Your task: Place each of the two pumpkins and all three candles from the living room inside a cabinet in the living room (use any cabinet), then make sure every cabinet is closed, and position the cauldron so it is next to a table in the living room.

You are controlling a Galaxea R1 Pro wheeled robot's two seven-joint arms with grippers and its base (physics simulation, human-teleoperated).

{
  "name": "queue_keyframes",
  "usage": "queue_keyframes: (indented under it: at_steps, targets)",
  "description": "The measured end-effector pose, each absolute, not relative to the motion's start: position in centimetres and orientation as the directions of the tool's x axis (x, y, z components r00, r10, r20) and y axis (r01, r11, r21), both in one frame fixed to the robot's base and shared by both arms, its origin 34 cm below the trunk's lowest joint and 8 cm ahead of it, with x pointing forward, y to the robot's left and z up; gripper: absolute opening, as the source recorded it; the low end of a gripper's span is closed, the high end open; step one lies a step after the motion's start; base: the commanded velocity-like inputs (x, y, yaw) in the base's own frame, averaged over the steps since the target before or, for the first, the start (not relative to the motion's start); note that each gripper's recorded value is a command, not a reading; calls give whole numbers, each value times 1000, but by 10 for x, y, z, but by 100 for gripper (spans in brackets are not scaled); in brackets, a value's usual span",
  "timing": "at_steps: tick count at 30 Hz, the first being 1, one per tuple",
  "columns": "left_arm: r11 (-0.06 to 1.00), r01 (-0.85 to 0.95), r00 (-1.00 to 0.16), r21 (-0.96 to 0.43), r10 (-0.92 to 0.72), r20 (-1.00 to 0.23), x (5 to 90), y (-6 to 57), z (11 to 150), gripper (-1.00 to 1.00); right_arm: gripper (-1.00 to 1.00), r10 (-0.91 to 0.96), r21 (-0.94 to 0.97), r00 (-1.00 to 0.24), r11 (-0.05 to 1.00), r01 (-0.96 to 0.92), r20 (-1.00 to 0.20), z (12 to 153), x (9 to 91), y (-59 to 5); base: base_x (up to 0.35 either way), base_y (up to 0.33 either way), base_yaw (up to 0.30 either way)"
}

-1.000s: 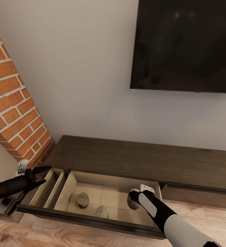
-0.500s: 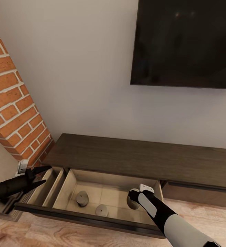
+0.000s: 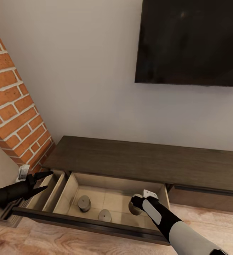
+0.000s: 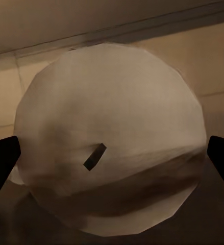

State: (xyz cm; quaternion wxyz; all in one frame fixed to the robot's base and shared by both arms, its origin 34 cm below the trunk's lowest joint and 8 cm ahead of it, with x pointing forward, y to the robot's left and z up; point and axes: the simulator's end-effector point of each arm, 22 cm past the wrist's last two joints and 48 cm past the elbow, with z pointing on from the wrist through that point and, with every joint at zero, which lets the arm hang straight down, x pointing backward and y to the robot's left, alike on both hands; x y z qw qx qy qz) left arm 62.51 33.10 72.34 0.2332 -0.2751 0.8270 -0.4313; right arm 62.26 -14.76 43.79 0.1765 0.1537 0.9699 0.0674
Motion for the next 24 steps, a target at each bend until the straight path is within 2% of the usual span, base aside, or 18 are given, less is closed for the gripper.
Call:
queue_keyframes:
  at_steps: [24]
  targets:
    - [477, -253, -741, -842, -655, -148, 617, 330, 675, 100, -100, 328, 198, -882, 941, 274, -338, 391, 619, -146, 0, 0, 0]
